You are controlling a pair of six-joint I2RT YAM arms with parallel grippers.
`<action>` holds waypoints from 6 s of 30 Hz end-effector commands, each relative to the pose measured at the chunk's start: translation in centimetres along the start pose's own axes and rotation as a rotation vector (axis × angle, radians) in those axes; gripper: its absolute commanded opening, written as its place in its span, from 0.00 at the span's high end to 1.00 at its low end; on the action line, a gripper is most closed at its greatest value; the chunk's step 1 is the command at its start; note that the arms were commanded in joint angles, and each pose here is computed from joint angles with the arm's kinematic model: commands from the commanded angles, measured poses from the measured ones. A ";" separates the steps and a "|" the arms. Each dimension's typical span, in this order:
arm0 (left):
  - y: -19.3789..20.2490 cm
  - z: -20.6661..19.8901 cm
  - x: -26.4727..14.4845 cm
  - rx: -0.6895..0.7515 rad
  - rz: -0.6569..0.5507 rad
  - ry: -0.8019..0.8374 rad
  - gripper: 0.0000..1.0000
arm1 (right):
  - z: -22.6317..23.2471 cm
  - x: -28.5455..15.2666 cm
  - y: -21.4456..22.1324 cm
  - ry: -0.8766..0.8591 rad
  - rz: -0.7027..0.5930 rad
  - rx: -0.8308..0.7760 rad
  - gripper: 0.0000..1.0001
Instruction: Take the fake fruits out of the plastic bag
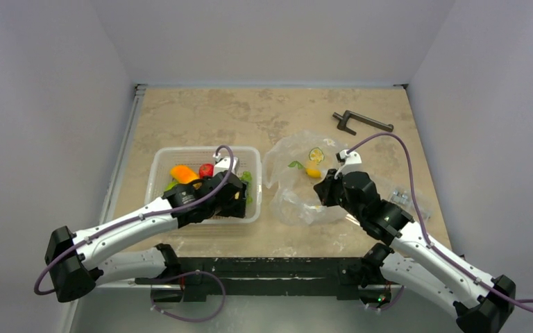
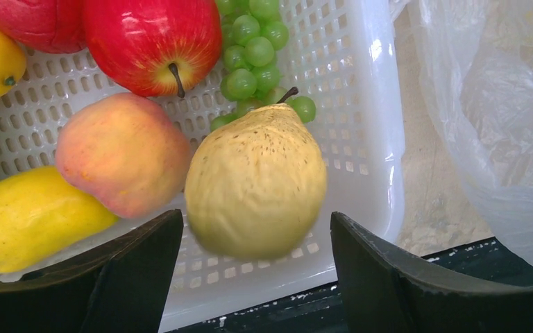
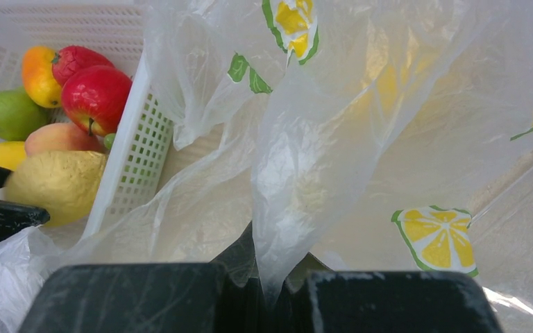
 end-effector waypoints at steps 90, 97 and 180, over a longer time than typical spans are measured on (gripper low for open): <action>-5.9 -22.0 8.9 0.048 -0.074 0.481 0.58 | 0.9 -2.0 4.0 -0.081 0.100 0.288 1.00; -7.0 -23.7 10.9 0.035 -0.088 0.451 0.41 | 1.0 -2.4 3.5 -0.081 0.094 0.266 1.00; -5.0 -23.2 -4.1 -0.016 -0.133 0.922 0.25 | -2.1 -0.6 -7.3 0.401 0.106 -0.068 0.01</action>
Point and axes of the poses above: each gripper's point midway between its finger pads, its own x axis out along the fingers, its own z axis along the line the jaws close on, y = z × x, the point moved 1 cm from there along -x, back along the fingers, and after that the axes turned 2 degrees about -x, right-handed, at the moved point
